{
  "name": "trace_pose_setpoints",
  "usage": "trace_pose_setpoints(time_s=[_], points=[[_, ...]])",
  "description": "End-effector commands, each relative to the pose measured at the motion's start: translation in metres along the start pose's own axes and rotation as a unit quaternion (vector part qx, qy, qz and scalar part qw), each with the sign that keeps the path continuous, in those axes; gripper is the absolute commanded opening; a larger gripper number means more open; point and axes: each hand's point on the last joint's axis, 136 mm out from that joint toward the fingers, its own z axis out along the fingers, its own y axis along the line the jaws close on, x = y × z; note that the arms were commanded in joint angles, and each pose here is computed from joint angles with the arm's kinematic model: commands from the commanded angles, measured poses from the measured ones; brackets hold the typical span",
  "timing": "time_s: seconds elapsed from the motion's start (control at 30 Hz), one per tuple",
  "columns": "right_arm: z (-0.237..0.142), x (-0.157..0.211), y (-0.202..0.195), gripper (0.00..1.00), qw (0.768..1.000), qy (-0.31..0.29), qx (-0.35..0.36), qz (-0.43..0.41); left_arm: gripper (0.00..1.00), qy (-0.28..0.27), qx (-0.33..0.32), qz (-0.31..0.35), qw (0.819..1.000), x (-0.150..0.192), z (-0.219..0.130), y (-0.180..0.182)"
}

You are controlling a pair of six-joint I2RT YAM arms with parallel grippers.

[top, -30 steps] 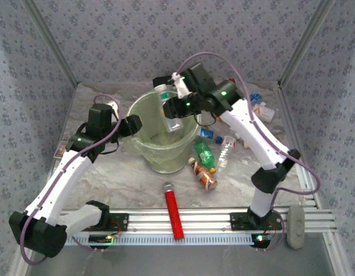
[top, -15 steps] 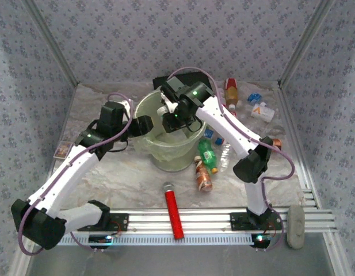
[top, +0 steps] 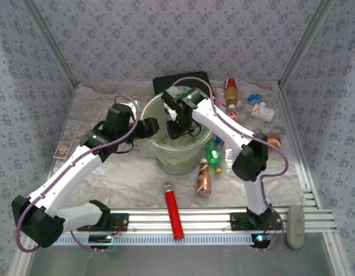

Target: Put the plastic bottles in the bin

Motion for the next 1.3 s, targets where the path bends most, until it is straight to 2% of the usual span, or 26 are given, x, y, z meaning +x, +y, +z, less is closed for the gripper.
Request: trace_pose_setpoints(time_s=[0.0,0.23,0.37,0.47,0.6,0.77,0.97,1.13,1.27], points=[[-0.052,-0.014,0.003,0.45,0.996,-0.083,-0.02,-0.01,0.66,0.012,-0.031,0.009,0.999,0.008,-0.002,0.011],[-0.143,-0.016,0.003,0.61,0.978,-0.202,-0.051,-0.01,0.66,0.009,-0.034,0.016,0.999,0.006,-0.002,0.011],[-0.178,-0.005,-0.042,0.71,0.969,-0.246,-0.011,0.039,0.65,0.01,-0.035,0.018,0.999,0.006,-0.002,0.011],[-0.188,0.014,-0.088,0.79,0.962,-0.25,0.012,0.109,0.65,0.012,-0.035,0.019,0.999,0.007,-0.001,0.012],[-0.175,0.05,-0.148,0.88,0.953,-0.223,0.049,0.196,0.65,0.011,-0.034,0.02,0.999,0.006,-0.002,0.011],[-0.123,0.094,-0.193,1.0,0.948,-0.146,0.074,0.273,0.66,0.01,-0.035,0.02,0.999,0.007,-0.004,0.012],[-0.047,0.127,-0.208,1.0,0.937,-0.067,0.042,0.34,0.66,0.009,-0.039,0.02,0.999,0.007,-0.006,0.013],[-0.011,0.132,-0.212,1.0,0.935,-0.039,0.031,0.35,0.66,0.012,-0.043,0.02,0.999,0.008,-0.004,0.015],[0.017,0.133,-0.217,0.95,0.932,-0.016,0.029,0.36,0.66,0.011,-0.042,0.017,0.999,0.008,-0.003,0.015]])
